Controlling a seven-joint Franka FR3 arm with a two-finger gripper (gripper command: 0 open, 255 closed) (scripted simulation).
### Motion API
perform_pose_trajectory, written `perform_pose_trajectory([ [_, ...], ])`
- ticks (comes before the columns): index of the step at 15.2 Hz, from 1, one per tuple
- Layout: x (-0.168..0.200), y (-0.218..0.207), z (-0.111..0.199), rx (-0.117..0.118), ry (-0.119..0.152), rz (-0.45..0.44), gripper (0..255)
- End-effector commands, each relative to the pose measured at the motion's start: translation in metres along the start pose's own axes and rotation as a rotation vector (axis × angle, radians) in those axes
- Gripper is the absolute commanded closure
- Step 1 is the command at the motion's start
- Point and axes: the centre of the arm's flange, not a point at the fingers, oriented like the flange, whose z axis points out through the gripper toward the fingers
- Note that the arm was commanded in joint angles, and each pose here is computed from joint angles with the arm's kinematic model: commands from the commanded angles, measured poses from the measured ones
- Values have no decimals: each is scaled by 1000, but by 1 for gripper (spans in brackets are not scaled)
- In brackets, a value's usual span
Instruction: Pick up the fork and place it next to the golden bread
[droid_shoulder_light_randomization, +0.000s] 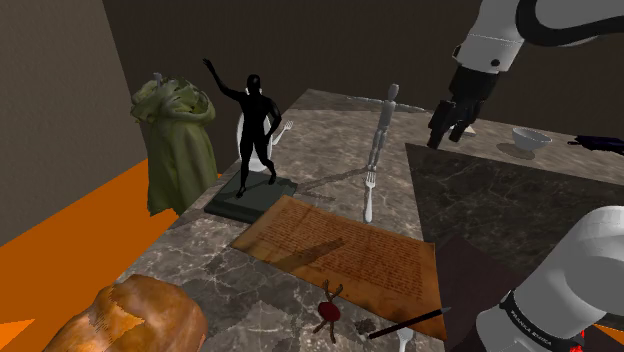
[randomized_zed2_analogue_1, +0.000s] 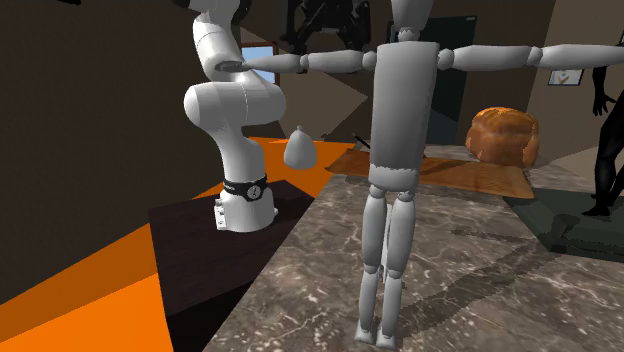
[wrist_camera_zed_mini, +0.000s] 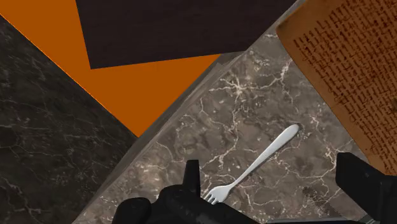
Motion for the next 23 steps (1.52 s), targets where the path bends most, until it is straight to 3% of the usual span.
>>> perform_pose_trajectory([
  [1,0,0,0,0,0,0,0],
  [11,79,-13,102,-18,29,446,0],
  [20,151,8,191,-34,54,848,0],
  [23,154,10,205,-34,55,861,0],
])
